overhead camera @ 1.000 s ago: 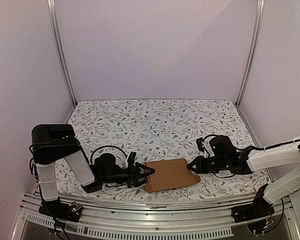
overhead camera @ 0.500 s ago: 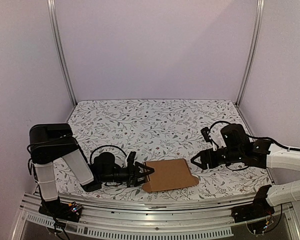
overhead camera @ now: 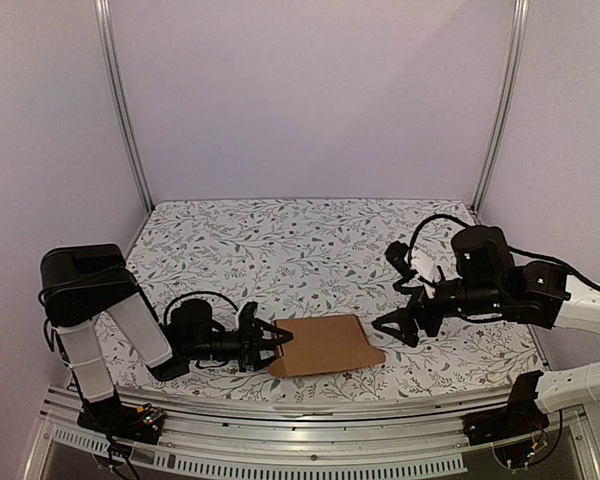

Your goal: Fold the paper box

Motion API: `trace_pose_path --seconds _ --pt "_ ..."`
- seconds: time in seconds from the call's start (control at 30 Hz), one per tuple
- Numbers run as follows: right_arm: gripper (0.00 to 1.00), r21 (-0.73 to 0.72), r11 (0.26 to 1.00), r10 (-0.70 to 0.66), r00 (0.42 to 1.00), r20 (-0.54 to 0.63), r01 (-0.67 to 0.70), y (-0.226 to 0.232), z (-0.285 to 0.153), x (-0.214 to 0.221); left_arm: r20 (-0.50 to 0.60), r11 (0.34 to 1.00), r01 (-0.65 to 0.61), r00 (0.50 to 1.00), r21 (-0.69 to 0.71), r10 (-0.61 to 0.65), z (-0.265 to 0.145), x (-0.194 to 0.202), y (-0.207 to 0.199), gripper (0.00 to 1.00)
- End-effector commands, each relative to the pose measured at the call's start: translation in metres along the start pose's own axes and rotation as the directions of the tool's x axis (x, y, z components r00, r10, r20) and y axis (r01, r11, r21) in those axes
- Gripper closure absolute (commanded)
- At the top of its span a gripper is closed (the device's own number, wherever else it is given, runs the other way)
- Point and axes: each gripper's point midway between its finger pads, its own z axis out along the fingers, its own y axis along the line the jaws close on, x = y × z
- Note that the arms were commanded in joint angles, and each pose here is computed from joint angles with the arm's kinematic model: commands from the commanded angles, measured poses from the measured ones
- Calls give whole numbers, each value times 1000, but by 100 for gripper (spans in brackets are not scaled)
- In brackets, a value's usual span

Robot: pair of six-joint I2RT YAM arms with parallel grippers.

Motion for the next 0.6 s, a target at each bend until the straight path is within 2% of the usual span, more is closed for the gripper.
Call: trace_pose_path --seconds 0.0,0.1,0.2,0.33,0.57 --pt "1 36 952 -304 953 -17 304 8 -8 -4 -24 999 22 999 36 -21 -9 1 -17 100" --pt "1 71 929 -364 932 0 363 5 -15 -14 -28 1000 22 999 22 -21 -12 2 -23 100" --pt "1 87 915 -391 920 -35 393 2 -18 -19 -26 1000 2 1000 -11 -3 -17 3 -27 100" --pt "1 108 867 -485 874 -45 487 9 -20 -21 8 997 -31 999 -75 32 -26 -2 -34 100" --pt "1 170 797 -586 810 -19 580 5 -36 -44 88 992 -100 990 -75 106 -42 -19 -80 100"
